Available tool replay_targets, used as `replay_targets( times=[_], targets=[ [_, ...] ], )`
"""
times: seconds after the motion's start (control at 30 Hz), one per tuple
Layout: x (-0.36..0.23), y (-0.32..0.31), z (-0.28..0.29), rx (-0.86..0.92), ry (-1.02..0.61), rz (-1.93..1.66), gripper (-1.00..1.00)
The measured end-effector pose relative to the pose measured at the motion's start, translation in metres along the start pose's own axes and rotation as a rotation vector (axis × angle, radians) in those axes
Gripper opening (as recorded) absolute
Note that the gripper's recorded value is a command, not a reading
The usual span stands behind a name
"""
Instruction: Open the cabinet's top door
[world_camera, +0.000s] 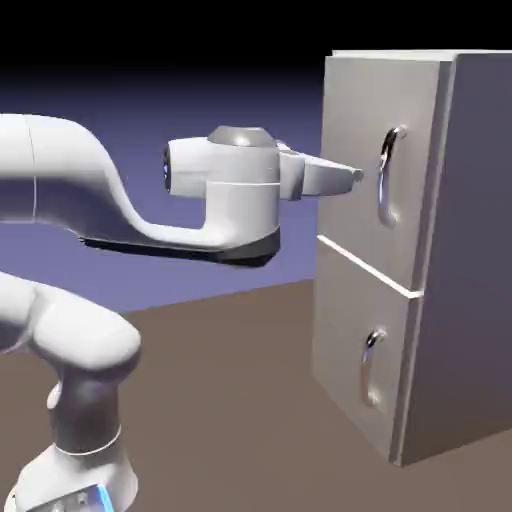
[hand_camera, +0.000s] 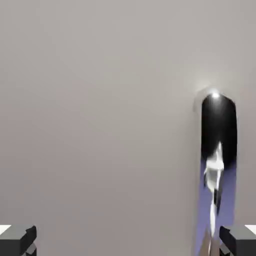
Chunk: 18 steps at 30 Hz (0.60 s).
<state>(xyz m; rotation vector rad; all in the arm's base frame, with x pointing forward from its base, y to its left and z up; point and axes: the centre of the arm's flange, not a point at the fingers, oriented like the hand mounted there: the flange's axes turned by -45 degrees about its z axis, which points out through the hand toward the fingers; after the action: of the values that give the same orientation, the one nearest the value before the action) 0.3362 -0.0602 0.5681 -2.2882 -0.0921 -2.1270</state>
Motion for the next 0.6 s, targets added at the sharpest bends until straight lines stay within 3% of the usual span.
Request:
replay_targets(
  times=[0.33, 0.47, 0.5, 0.6],
  targets=[
    [-0.018, 0.041, 0.005, 0.011, 0.074, 0.028, 0.00],
    [-0.014, 0.042, 0.047, 0.012, 0.074, 0.029, 0.00],
    [-0.014, 0.041, 0.054, 0.011, 0.074, 0.027, -1.00],
    [-0.014, 0.038, 0.049, -0.009, 0.074, 0.028, -1.00]
  ],
)
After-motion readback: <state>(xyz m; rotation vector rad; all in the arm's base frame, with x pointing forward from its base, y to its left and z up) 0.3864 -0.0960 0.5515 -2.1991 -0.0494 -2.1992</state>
